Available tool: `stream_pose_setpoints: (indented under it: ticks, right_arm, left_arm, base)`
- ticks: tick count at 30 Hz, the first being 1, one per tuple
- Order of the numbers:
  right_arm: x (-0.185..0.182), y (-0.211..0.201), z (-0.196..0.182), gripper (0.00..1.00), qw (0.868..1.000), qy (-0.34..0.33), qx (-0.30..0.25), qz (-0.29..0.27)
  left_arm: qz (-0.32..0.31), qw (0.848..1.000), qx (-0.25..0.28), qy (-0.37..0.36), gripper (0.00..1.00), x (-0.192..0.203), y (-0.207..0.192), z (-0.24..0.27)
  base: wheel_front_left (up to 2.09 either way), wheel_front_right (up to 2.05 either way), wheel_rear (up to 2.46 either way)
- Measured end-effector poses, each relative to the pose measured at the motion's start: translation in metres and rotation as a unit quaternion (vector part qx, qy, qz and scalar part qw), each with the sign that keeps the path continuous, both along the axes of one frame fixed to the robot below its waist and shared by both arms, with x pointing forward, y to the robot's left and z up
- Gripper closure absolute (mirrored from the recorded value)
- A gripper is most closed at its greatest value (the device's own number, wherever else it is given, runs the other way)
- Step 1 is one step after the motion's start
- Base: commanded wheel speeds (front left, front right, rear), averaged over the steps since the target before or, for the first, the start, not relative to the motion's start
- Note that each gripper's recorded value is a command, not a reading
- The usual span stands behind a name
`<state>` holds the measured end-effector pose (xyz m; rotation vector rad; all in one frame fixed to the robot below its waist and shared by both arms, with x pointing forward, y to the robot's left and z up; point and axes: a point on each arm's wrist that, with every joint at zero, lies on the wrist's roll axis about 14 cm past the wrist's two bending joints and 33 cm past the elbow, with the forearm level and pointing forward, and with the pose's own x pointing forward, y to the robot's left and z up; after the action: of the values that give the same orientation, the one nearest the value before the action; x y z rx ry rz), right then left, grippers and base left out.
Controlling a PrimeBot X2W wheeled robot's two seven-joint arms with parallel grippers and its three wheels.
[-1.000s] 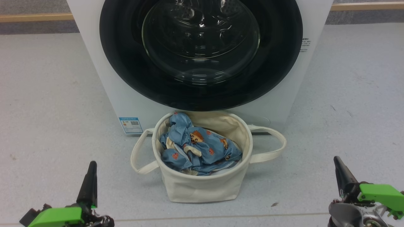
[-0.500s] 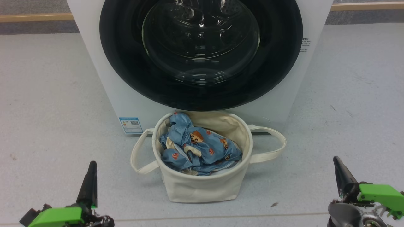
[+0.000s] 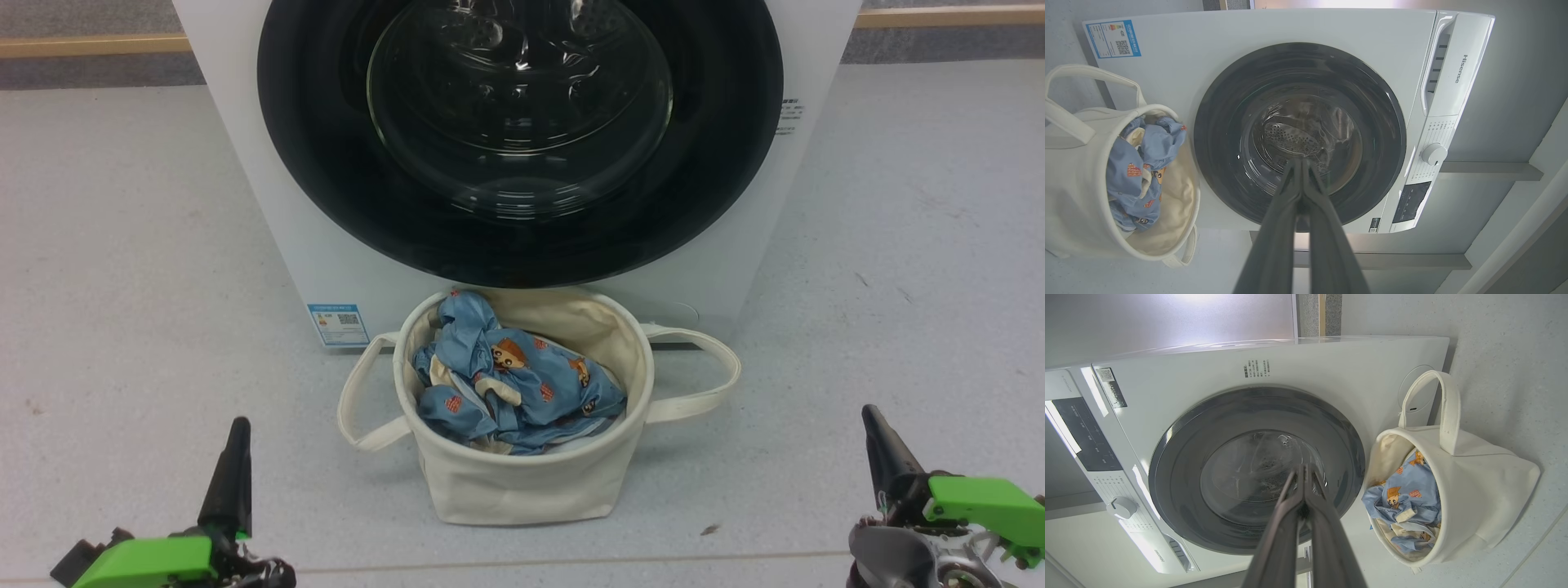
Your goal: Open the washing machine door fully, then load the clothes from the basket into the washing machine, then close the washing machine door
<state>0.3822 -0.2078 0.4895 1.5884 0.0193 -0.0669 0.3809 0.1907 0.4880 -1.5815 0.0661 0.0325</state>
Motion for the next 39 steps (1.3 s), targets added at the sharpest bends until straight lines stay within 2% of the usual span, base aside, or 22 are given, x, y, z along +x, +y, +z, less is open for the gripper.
stream_pose_setpoints:
  ticks: [39]
  right_arm:
    - [0.0, 0.0002, -0.0001, 1.0, 1.0, 0.0, -0.003, 0.001]
  left_arm:
    - [0.0, 1.0, 0.0, 0.0, 1.0, 0.0, -0.0001, 0.0]
  base:
    - [0.0, 0.0, 0.0]
